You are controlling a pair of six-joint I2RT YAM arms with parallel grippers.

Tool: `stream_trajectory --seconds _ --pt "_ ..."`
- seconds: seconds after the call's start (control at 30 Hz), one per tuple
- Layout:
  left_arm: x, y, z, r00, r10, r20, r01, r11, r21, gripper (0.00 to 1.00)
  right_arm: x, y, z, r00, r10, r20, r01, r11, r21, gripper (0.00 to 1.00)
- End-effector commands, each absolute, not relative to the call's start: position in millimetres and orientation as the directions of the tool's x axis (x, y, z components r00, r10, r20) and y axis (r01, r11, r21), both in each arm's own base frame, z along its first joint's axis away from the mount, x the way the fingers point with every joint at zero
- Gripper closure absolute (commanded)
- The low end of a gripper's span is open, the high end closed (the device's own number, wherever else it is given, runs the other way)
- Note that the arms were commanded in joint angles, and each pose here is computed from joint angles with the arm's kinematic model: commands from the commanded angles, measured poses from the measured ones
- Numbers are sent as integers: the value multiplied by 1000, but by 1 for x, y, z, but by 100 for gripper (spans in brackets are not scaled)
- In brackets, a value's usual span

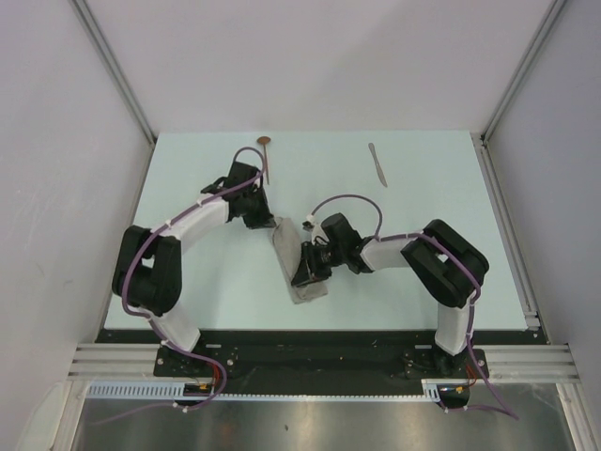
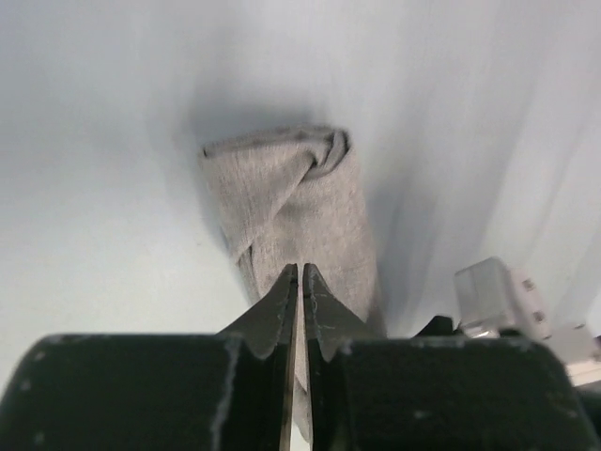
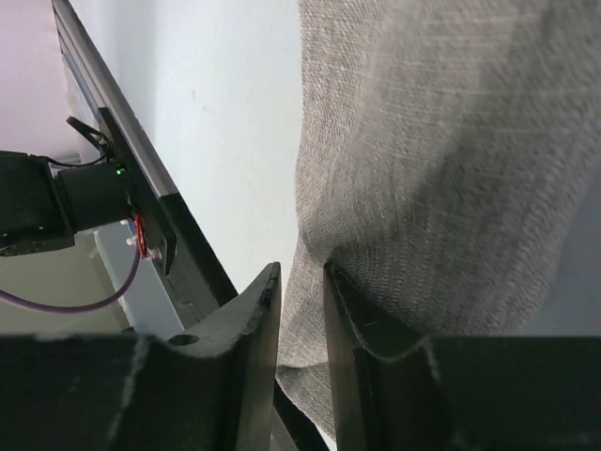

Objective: Fold the napkin into a case and place the utensils inside
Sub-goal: Smooth out the smaller rectangle-folded napkin at the center of the board.

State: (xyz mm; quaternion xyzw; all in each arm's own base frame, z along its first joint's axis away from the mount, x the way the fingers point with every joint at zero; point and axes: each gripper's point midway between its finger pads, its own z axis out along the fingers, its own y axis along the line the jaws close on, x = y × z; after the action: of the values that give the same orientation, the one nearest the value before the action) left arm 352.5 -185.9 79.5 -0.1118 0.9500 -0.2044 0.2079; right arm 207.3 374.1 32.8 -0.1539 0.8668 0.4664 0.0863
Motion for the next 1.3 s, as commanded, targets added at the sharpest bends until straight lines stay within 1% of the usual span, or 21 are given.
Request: stream_trajectory --seconds 0.0,0.07,0.13,0.2,0.23,0.3,0.33,0.43,0.53,0.57,0.67,0.7,0.77,0.8,1.03,1.27 --pt "385 -174 105 -852 -247 -462 -83 934 -348 90 231 394 63 -894 -184 -408 -444 483 755 70" --pt "384 -174 95 -875 -226 -428 -83 941 -328 89 243 394 68 -892 -169 -419 -444 497 746 68" --pt "386 -178 95 -882 -216 -418 -75 941 -329 87 262 397 80 -887 -135 -441 -445 498 744 68" --pt "388 -182 92 -889 -200 -413 -59 942 -330 84 276 396 78 -895 -105 -433 -420 521 743 67" --pt "386 -183 92 -894 -191 -404 -57 945 -321 83 287 396 84 -895 -83 -439 -414 522 746 67" --pt "386 -183 89 -897 -175 -406 -51 953 -297 83 297 397 82 -910 -43 -412 -369 534 761 67" --pt "386 -184 88 -897 -170 -408 -50 956 -289 83 299 399 89 -911 -34 -411 -370 505 780 68" --pt "383 -188 84 -908 -146 -393 -38 962 -269 82 310 397 96 -918 16 -395 -338 487 805 70" --pt "383 -190 78 -912 -112 -394 -25 975 -219 82 319 396 90 -928 36 -371 -309 483 820 76" --pt "384 -192 77 -912 -103 -397 -18 977 -211 83 323 398 91 -929 40 -367 -305 474 826 81" --pt "384 -192 71 -913 -80 -401 -19 988 -153 84 327 403 85 -937 49 -347 -288 459 841 88" --pt "384 -191 70 -912 -71 -403 -19 991 -133 84 330 405 88 -934 53 -353 -294 444 846 89" --pt "384 -192 67 -912 -56 -406 -10 993 -114 84 331 408 84 -942 59 -331 -274 439 856 91" --pt "384 -189 66 -910 -53 -410 -17 996 -91 84 334 410 85 -938 65 -340 -281 432 857 91" --pt "383 -184 61 -913 -46 -406 -26 998 -56 84 347 418 79 -939 95 -330 -259 437 861 96" --pt "383 -185 57 -915 -45 -401 -28 999 -46 88 355 425 71 -934 106 -342 -257 467 846 98"
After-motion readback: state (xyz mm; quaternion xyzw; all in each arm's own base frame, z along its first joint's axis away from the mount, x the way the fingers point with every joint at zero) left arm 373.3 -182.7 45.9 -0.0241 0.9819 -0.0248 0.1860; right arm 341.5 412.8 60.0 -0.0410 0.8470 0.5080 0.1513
